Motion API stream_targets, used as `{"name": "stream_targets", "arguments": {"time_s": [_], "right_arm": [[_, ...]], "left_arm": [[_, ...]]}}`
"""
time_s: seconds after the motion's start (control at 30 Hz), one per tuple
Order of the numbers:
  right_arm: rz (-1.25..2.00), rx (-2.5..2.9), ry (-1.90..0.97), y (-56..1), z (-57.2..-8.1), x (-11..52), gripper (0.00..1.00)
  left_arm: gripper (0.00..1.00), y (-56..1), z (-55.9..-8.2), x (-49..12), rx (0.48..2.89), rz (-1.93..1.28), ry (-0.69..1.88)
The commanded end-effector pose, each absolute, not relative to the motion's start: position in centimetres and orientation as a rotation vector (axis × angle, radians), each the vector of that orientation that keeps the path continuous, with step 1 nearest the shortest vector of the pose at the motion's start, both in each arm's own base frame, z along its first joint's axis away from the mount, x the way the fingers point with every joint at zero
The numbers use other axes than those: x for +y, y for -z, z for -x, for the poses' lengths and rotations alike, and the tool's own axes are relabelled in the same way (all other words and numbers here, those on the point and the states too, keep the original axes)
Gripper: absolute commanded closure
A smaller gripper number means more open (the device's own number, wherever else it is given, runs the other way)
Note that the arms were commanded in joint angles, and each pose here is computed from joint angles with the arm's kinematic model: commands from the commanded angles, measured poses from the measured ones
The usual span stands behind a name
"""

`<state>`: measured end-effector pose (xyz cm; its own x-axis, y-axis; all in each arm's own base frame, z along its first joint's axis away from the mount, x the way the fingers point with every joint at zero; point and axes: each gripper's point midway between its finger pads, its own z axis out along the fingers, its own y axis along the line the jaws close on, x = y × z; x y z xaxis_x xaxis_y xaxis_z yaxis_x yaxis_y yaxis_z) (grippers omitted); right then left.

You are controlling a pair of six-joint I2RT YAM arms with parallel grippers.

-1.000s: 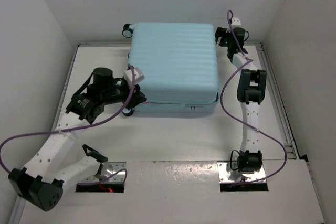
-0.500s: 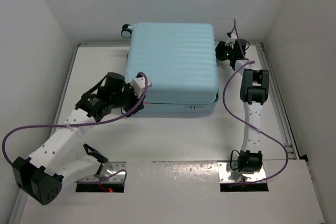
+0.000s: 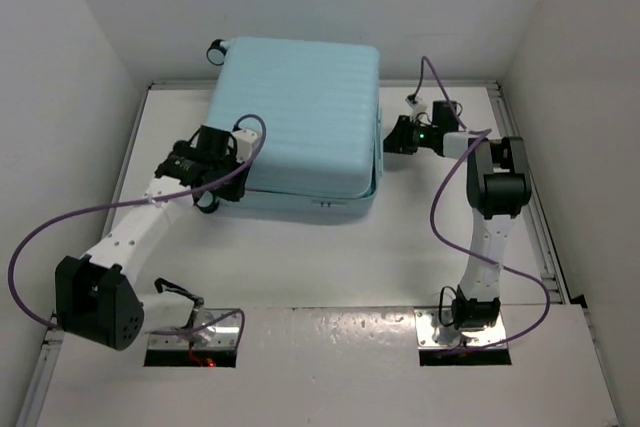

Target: Pack the luggage

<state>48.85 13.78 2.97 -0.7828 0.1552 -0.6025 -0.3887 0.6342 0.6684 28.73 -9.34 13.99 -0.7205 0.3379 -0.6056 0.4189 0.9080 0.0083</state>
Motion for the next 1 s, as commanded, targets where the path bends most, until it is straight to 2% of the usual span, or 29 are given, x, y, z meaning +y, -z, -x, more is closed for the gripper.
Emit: {"name": "stream_targets", "arguments": {"time_s": [0.0,0.2,0.3,0.33,0.4,0.43,0.5,0.53,0.6,0.63,0.67,0.73,0.83,0.97], "right_arm": [[0.532,2.109,-1.531,-9.1,-39.3,23.0,0.75],[0.638,2.040,-1.557,-10.3,-34.9,24.5,0.75],[0.742,1.940,-1.580,-12.4,-33.2,26.1,0.75],[0.737,1.925,-1.560,-12.9,-33.5,26.1,0.75],[0.744,1.847,-1.488,-15.0,-34.6,25.4,0.75],[0.684,1.846,-1.417,-15.3,-36.3,24.1,0.74],[0.514,1.814,-1.235,-16.8,-40.6,21.3,0.74],[0.435,1.803,-1.167,-17.4,-42.6,19.0,0.74],[0.236,1.787,-1.028,-18.7,-48.0,14.4,0.61],[0.193,1.817,-1.027,-18.5,-48.9,14.1,0.55],[0.046,1.857,-1.008,-18.1,-51.4,10.8,0.52],[-0.050,1.899,-1.033,-17.3,-53.5,9.9,0.52],[-0.213,1.967,-1.035,-15.1,-55.3,9.3,0.64],[-0.276,2.043,-1.036,-12.8,-56.3,11.5,0.64]], "left_arm": [[0.78,-15.2,-35.8,-9.0,2.339,-0.354,0.186],[0.76,-17.2,-43.3,-8.0,2.216,-0.225,0.180],[0.64,-17.2,-45.0,-7.2,2.206,-0.189,0.233],[0.55,-17.5,-45.0,-8.1,2.187,-0.231,0.285],[0.45,-20.0,-44.0,-7.7,2.103,-0.254,0.278],[0.36,-19.1,-42.6,-7.6,2.109,-0.268,0.295],[0.29,-22.3,-40.4,-7.0,2.004,-0.274,0.280],[0.27,-21.3,-38.9,-6.9,2.014,-0.301,0.277],[0.22,-21.9,-37.1,-7.0,1.977,-0.333,0.274],[0.20,-22.1,-35.5,-6.9,1.966,-0.343,0.267],[0.19,-22.2,-34.8,-7.0,1.961,-0.359,0.257],[0.18,-21.7,-33.4,-7.4,1.958,-0.395,0.239],[0.17,-23.2,-32.7,-7.3,1.910,-0.385,0.193],[0.17,-23.8,-32.9,-6.0,1.919,-0.337,0.121]]}}
